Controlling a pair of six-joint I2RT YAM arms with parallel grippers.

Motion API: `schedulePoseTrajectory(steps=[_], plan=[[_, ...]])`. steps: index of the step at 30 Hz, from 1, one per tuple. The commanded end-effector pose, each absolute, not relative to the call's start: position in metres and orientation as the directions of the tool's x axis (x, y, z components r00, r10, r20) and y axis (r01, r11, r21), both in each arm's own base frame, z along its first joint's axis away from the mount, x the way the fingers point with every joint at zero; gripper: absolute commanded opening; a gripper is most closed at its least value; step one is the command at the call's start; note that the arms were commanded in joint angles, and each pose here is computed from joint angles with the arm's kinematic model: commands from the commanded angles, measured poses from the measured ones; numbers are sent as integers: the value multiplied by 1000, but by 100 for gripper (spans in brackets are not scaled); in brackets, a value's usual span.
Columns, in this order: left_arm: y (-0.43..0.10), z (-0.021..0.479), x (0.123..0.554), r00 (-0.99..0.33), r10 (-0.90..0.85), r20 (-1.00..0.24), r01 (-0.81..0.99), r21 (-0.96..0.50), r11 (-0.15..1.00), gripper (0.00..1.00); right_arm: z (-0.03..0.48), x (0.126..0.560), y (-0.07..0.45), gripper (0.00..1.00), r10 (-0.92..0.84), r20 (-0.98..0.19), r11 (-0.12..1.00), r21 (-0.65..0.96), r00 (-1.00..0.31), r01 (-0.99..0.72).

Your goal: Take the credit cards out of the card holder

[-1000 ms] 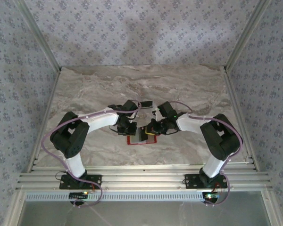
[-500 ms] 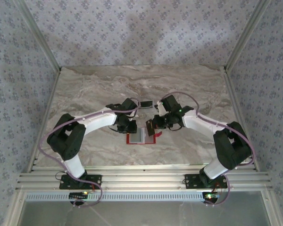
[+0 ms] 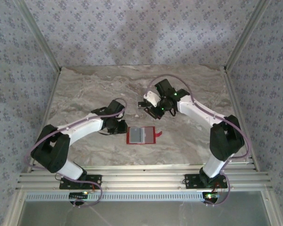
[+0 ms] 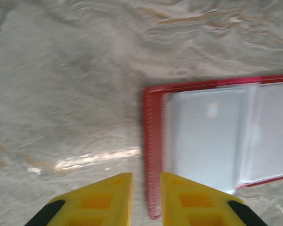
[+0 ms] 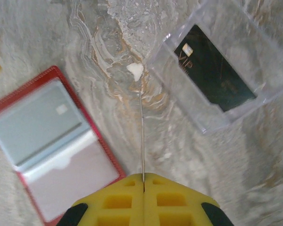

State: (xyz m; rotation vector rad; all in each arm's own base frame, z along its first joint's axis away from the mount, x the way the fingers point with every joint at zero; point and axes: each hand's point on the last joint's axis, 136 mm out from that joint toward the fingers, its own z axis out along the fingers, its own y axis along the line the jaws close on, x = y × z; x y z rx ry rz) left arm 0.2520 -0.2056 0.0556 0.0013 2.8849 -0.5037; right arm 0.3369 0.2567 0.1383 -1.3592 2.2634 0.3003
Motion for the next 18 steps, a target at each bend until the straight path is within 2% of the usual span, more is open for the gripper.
schedulePoseTrajectory(steps=[1, 10, 18], plan=[[-199, 57, 253, -968, -92, -235, 2, -372, 928, 24, 131, 338, 254, 0, -905, -382, 259, -141, -189, -956], [-185, 65, 251, -955, -128, -269, -17, -381, 924, 31, 136, 376, 271, 0, -959, -281, 29, -218, 34, -975], [-175, 65, 250, -952, -147, -269, -39, -370, 928, 31, 127, 401, 279, 0, -971, -208, -66, -246, 119, -967]])
